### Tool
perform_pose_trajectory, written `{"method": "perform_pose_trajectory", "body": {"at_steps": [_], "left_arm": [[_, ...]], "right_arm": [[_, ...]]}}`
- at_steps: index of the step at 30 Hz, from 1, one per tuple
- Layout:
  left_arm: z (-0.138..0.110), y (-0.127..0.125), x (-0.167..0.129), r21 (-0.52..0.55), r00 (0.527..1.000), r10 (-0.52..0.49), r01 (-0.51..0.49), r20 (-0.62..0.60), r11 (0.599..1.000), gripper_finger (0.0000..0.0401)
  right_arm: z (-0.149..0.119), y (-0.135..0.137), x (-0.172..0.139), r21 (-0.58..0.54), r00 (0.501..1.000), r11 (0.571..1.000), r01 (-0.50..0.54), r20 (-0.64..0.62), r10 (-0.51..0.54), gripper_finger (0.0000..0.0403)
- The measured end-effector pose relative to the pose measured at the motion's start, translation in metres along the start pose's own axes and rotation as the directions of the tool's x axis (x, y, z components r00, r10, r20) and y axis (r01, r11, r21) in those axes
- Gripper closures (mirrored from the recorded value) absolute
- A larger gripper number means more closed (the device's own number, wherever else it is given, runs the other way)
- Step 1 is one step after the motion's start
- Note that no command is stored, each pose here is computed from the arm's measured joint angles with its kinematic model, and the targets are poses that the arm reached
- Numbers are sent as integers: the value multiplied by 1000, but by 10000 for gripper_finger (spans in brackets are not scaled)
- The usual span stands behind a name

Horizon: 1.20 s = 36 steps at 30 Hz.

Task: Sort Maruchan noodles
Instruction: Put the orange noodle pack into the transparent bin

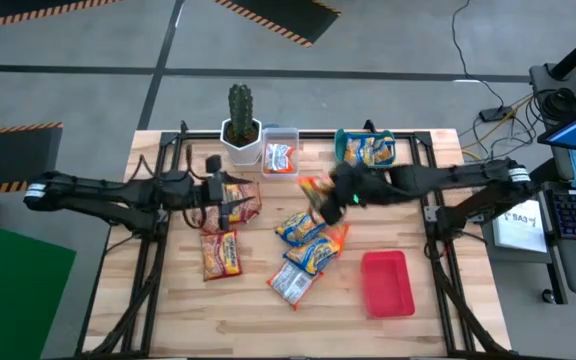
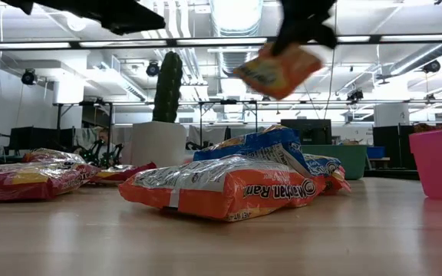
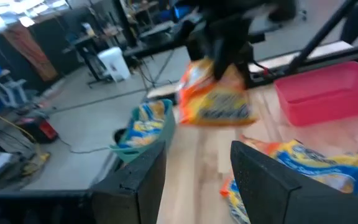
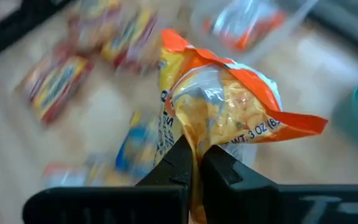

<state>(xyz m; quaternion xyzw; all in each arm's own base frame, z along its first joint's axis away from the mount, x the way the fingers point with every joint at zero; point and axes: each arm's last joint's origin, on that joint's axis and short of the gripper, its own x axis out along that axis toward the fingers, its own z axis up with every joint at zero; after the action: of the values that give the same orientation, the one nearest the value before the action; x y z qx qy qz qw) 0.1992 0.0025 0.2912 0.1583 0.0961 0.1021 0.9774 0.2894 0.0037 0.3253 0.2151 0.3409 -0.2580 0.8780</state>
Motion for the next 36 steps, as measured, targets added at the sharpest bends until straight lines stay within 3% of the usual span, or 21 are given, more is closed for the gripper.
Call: {"method": "perform_pose_trajectory", "body": {"at_steps": [5, 11, 16, 21, 27, 36], "left_arm": [[3, 5, -12, -10, 999, 53, -53, 4, 999, 237], [4, 10, -27, -42, 998, 64, -64, 5, 997, 237], [6, 15, -41, -71, 997, 70, -68, 22, 995, 237], [5, 17, -49, -83, 996, 75, -71, 39, 994, 237], [4, 17, -51, -82, 997, 74, -71, 38, 994, 237], [2, 15, -46, -64, 998, 66, -65, 12, 996, 237]], "right_arm": [[42, -25, 44, -41, 984, 998, 48, 176, -40, 394], [79, -58, 111, -38, 924, 993, 111, 373, -89, 394], [90, -94, 171, 35, 878, 988, 152, 454, -151, 394], [96, -121, 216, 73, 834, 995, 68, 543, -97, 394], [99, -135, 252, 87, 825, 995, 55, 557, -94, 394], [104, -133, 270, 68, 822, 996, 64, 561, -91, 394]]}}
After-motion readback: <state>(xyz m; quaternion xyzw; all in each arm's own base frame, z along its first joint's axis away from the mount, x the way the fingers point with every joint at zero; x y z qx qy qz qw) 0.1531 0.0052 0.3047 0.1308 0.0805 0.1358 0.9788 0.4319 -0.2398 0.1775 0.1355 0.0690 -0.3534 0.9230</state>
